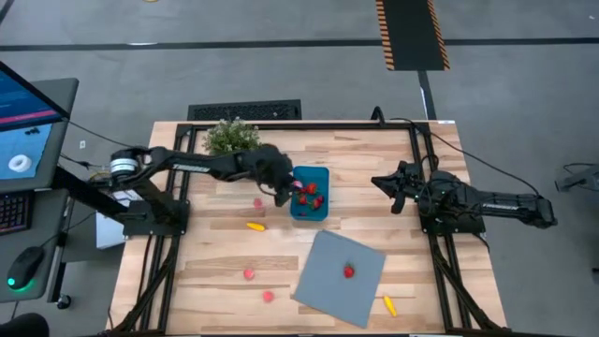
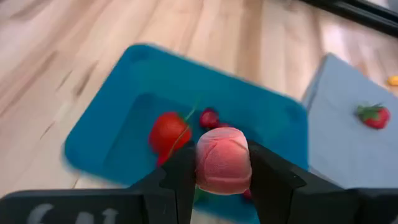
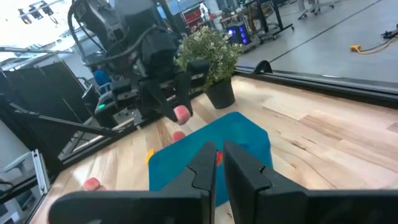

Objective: Pick and placing Produce into tupperware
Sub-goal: Put the peach into the blue bin, then put the strawberry into the blue bin

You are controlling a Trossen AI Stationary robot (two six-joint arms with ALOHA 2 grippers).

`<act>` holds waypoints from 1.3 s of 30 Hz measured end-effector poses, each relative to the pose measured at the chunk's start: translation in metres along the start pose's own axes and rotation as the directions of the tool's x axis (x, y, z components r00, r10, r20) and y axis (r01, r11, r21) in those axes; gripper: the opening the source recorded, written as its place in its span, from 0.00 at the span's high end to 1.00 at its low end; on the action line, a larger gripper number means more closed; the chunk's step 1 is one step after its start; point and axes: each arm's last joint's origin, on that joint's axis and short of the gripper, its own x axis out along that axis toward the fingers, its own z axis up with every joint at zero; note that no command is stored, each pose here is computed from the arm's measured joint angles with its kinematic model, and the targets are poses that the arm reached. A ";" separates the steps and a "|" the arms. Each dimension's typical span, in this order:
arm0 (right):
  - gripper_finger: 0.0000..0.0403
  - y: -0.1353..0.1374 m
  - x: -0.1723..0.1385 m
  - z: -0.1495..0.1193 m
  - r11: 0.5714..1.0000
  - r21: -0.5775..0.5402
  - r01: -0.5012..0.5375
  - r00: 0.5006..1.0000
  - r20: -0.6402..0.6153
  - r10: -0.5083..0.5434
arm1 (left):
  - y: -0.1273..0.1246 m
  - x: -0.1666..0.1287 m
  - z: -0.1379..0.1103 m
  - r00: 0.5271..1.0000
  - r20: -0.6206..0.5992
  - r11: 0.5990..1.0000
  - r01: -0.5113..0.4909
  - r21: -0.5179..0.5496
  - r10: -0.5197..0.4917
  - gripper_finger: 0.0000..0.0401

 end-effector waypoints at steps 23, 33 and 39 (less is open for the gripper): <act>0.87 0.004 0.000 -0.002 0.999 -0.004 -0.040 0.999 -0.020 0.040 | -0.001 0.064 0.029 0.944 -0.218 0.963 0.265 0.052 -0.248 0.58; 0.87 0.005 -0.001 -0.002 0.999 -0.004 -0.039 0.999 -0.019 0.039 | 0.001 0.062 0.031 0.956 -0.241 0.975 0.198 0.100 -0.169 0.46; 0.87 0.006 -0.001 -0.001 0.998 0.020 -0.060 0.998 -0.007 0.060 | 0.004 0.049 0.040 0.965 -0.214 0.977 0.180 0.110 -0.154 0.50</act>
